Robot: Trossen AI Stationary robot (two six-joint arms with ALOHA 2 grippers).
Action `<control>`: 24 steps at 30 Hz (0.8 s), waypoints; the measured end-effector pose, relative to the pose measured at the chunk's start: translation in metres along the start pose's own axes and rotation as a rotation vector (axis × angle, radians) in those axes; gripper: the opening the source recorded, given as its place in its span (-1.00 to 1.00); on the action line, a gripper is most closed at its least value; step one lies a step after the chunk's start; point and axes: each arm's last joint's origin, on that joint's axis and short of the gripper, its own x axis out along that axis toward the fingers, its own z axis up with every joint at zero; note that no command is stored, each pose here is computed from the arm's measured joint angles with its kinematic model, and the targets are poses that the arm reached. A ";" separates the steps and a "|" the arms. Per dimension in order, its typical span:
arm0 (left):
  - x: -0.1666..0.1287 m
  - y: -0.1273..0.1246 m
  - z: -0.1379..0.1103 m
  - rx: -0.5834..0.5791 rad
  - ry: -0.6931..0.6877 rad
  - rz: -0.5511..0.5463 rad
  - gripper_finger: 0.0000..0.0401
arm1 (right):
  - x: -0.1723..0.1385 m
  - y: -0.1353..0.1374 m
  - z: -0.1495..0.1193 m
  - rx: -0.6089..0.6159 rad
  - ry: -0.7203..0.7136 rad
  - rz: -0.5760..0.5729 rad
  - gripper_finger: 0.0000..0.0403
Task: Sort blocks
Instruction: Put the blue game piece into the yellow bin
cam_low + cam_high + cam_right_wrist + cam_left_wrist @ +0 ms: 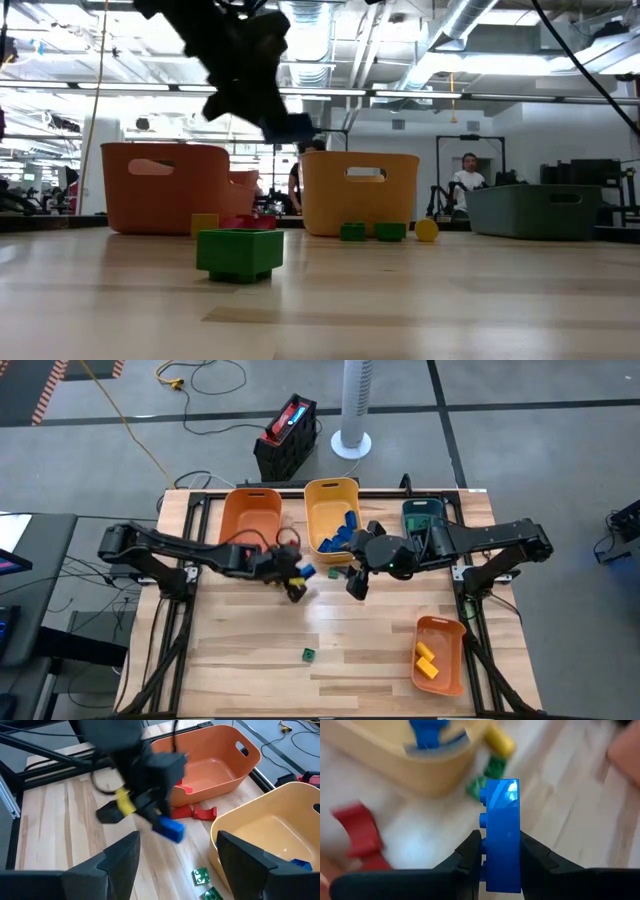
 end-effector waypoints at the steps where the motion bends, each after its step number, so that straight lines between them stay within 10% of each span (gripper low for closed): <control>1: 0.000 0.003 0.007 -0.001 -0.022 0.004 -0.59 | 0.000 0.000 0.000 0.000 0.000 0.001 0.36; 12: -0.010 0.035 0.077 -0.020 -0.225 -0.018 -0.56 | -0.011 0.016 -0.008 0.000 -0.009 -0.015 0.36; 24: -0.007 0.057 0.094 -0.072 -0.276 -0.051 -0.55 | -0.039 0.008 -0.004 0.021 -0.101 -0.070 0.36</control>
